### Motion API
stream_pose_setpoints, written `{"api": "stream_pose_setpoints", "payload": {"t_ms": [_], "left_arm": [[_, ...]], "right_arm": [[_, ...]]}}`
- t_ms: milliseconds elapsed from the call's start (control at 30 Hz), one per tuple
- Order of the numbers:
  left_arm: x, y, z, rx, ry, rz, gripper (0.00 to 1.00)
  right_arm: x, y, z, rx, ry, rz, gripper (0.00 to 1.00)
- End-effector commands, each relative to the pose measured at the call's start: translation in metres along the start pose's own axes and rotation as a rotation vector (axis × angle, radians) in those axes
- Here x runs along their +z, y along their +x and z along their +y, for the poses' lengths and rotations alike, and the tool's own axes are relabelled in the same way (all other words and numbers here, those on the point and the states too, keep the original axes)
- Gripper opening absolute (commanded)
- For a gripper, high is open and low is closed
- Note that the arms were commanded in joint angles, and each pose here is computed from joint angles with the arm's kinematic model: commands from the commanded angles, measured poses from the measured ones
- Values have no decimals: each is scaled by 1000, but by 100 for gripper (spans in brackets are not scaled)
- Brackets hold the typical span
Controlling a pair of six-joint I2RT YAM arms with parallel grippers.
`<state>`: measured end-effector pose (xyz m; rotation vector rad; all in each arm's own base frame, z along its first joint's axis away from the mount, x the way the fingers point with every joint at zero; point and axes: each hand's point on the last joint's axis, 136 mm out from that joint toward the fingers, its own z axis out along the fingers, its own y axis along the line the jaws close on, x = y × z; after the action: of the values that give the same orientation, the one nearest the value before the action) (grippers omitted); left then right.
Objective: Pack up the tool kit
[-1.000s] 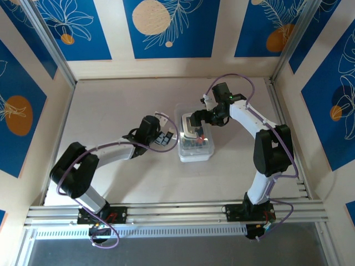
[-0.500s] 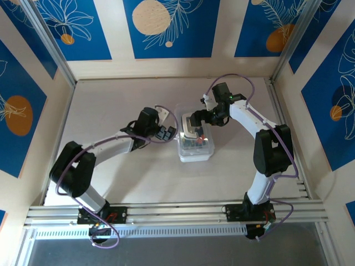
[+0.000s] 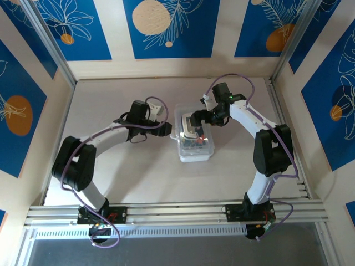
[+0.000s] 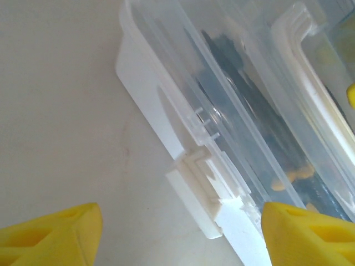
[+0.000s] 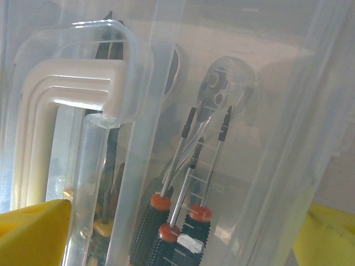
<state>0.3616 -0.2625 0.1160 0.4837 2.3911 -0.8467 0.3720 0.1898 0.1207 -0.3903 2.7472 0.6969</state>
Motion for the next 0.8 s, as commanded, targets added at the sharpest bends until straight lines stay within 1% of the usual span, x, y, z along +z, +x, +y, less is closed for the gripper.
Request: {"api": "stream_pose_setpoints", "payload": {"t_ms": [0,133,300,433,567,667,767], "left_arm": [[8,-3,-13,-66,98,27,72],[17,4,-9,-89,101,55,69],[25,3,-12,-111,145,45,65],[32,8,-8,-128,139,60,55],[37,12,-4,-144,134,77,48],[39,13,-4,-151,135,80,45],[39,11,-4,-153,137,75,41]], "right_arm": [[14,12,8,-14,-44,57,97],[14,13,7,-14,-40,60,97],[17,15,6,-10,-40,67,97],[17,14,6,-11,-40,68,96],[17,14,6,-11,-39,69,96],[16,14,5,-11,-37,70,96],[17,14,6,-11,-39,71,96]]}}
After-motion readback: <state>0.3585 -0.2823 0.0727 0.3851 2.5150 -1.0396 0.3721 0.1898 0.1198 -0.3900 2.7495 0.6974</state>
